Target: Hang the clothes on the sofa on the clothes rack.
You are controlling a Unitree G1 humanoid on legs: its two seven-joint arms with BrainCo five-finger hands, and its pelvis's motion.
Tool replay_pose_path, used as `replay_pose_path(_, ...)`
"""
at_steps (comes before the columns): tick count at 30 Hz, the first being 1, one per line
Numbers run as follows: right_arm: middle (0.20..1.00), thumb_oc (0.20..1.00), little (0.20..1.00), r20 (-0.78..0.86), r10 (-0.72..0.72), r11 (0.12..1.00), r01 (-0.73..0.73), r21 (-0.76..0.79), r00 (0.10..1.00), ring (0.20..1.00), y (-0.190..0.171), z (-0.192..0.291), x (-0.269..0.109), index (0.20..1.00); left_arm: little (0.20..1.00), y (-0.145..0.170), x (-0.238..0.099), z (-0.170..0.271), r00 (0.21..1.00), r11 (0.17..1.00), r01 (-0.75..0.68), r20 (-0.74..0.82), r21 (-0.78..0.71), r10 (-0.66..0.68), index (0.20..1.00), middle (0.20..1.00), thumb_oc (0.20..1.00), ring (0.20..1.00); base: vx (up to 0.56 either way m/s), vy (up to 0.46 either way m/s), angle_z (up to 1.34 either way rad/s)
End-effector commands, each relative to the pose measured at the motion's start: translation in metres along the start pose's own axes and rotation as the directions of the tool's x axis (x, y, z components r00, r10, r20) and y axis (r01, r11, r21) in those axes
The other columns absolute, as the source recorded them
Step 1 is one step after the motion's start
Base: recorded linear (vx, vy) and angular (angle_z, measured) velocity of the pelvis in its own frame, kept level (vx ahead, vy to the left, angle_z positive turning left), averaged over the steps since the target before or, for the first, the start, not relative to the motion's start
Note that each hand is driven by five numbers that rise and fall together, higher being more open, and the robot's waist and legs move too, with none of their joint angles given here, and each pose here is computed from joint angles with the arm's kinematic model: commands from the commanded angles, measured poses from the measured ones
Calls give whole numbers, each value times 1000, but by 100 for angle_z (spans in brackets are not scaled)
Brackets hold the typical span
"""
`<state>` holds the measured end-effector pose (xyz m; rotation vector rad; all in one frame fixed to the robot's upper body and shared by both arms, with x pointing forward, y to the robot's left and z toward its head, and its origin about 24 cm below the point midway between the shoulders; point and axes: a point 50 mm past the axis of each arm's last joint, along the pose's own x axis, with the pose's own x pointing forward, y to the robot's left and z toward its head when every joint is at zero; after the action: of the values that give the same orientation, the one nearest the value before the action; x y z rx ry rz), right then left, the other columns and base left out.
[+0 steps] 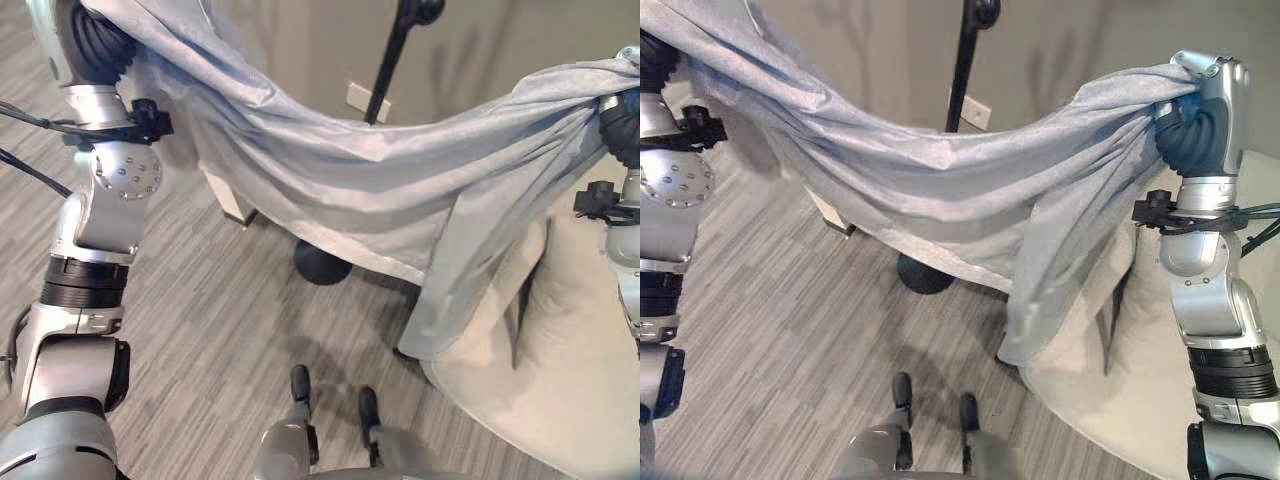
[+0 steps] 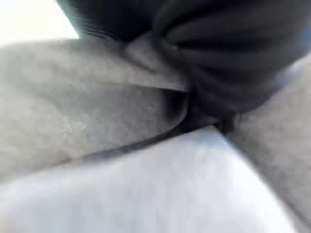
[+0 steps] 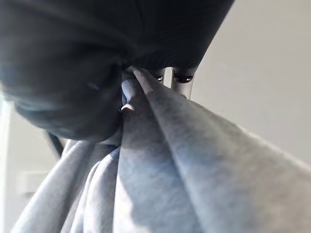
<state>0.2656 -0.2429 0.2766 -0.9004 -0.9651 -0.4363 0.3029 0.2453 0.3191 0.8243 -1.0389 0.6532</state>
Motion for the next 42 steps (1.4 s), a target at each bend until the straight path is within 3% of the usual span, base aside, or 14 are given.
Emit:
replay_pose_path(1, 200, 200, 200, -25, -82, 997, 82, 5, 996, 200, -16, -10, 4, 200, 200, 15, 10, 11, 994, 998, -62, 87, -8, 62, 200, 200, 200, 200, 267, -16, 46)
replay_pose_path(14, 200, 200, 200, -70, -72, 997, 71, -4, 995, 200, -15, -14, -26, 200, 200, 16, -11, 14, 995, 999, -12, 102, -46, 17, 200, 200, 200, 200, 77, -5, -2)
replay_pose_path(15, 200, 200, 200, -60, -101, 995, 102, 15, 993, 200, -24, -11, -31, 200, 200, 29, -19, 25, 986, 987, 42, 166, -154, -16, 200, 200, 200, 200, 53, 8, -2)
replay_pose_path(21, 200, 200, 200, -69, -164, 981, 170, 91, 984, 200, -42, -6, -45, 200, 200, 64, -39, 28, 987, 919, 70, 161, -389, -7, 200, 200, 200, 200, 34, 15, -3)
replay_pose_path(28, 200, 200, 200, 45, -377, 920, 368, 133, 925, 200, -75, 15, -40, 200, 200, 96, -48, 42, 970, 785, -25, 174, -619, 167, 200, 200, 200, 200, 42, 17, -2)
replay_pose_path(32, 200, 200, 200, 88, -397, 915, 386, 118, 914, 200, -79, 17, -28, 200, 200, 92, -37, 45, 960, 770, -51, 181, -636, 212, 200, 200, 200, 200, 0, 0, 0)
replay_pose_path(37, 200, 200, 200, 88, -357, 933, 351, 77, 930, 200, -84, 2, 8, 200, 200, 78, 1, 49, 955, 785, -34, 213, -618, 209, 200, 200, 200, 200, 7, -3, 3)
replay_pose_path(41, 200, 200, 200, 78, -315, 947, 308, 87, 946, 200, -85, -5, 34, 200, 200, 67, 26, 44, 965, 829, -19, 206, -559, 161, 200, 200, 200, 200, -1, -1, 3)
replay_pose_path(42, 200, 200, 200, 65, -227, 973, 223, 64, 972, 200, -80, -8, 53, 200, 200, 57, 47, 38, 977, 893, 30, 204, -450, 70, 200, 200, 200, 200, 0, 0, 0)
